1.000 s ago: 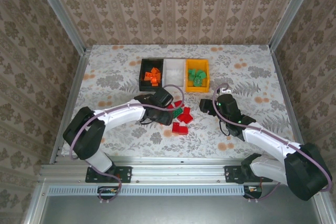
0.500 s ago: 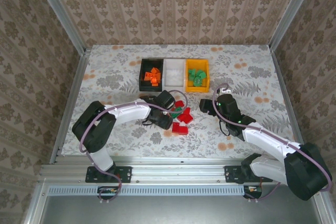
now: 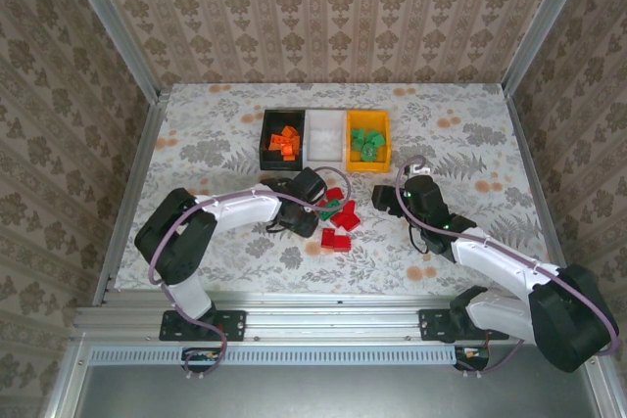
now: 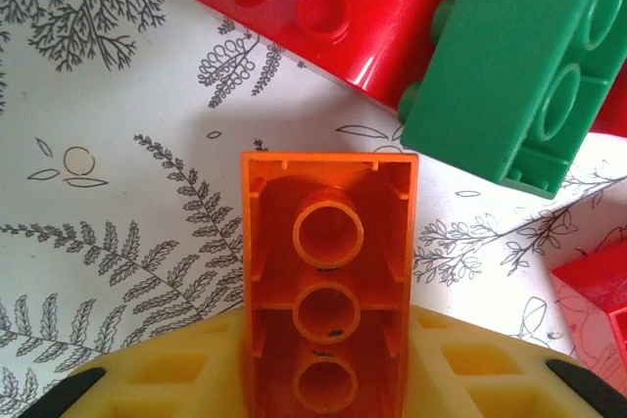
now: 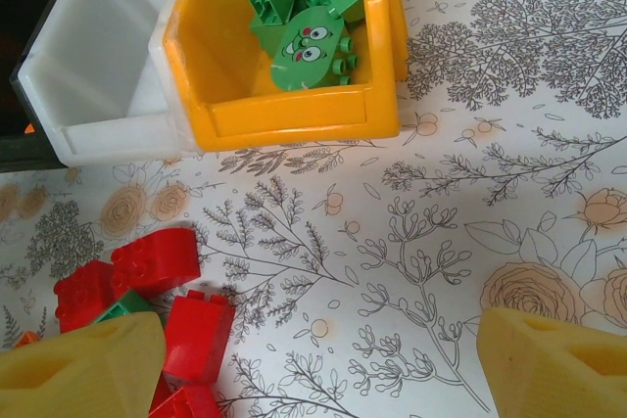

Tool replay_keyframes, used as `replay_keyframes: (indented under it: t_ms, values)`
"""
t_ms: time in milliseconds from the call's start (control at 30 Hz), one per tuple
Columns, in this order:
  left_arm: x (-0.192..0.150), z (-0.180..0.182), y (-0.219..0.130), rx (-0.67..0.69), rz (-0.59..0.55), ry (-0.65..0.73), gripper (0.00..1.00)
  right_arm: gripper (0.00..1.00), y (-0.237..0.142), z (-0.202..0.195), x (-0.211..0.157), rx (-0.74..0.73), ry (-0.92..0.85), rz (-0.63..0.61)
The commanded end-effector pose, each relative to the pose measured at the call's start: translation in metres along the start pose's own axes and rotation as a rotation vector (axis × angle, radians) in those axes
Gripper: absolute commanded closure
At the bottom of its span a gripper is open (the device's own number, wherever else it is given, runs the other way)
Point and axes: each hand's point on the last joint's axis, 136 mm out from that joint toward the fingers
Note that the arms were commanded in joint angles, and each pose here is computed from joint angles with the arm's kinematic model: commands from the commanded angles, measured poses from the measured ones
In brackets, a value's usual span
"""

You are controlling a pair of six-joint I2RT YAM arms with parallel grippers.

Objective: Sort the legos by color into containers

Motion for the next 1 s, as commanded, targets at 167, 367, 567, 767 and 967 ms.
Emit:
replay_keyframes:
  t_ms: [167,367,567,767,967]
  values:
    - [-0.004,0.008,-0.038,0.03,-0.037,-0.028,0.63,0.16,0.001,-0.003,-0.002,-0.015,0.001,0.014]
    - [0.056,0.036,-0.097,0.054,-0.18,-0.152,0.62,0.16,0.004,0.0,-0.004,-0.001,0.004,0.027]
    - [0.137,0.067,-0.096,-0.003,-0.182,-0.315,0.61,0.16,0.007,0.001,-0.007,-0.003,0.0,0.052]
    - [0.186,0.09,-0.064,0.054,-0.117,-0.359,0.6,0.16,0.004,0.001,-0.004,0.003,0.002,0.041]
    - [0.211,0.11,-0.053,0.047,-0.117,-0.432,0.53,0.16,0.004,0.005,-0.004,0.021,0.005,0.043]
Point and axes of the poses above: each hand's point on the last joint's axis, 136 mm out from that joint toward the fingers, its own y axis out along the fingers, its own z axis along the line the jaws close on, x = y × z, and after that the axes turned 15 degrees about -y, right-handed
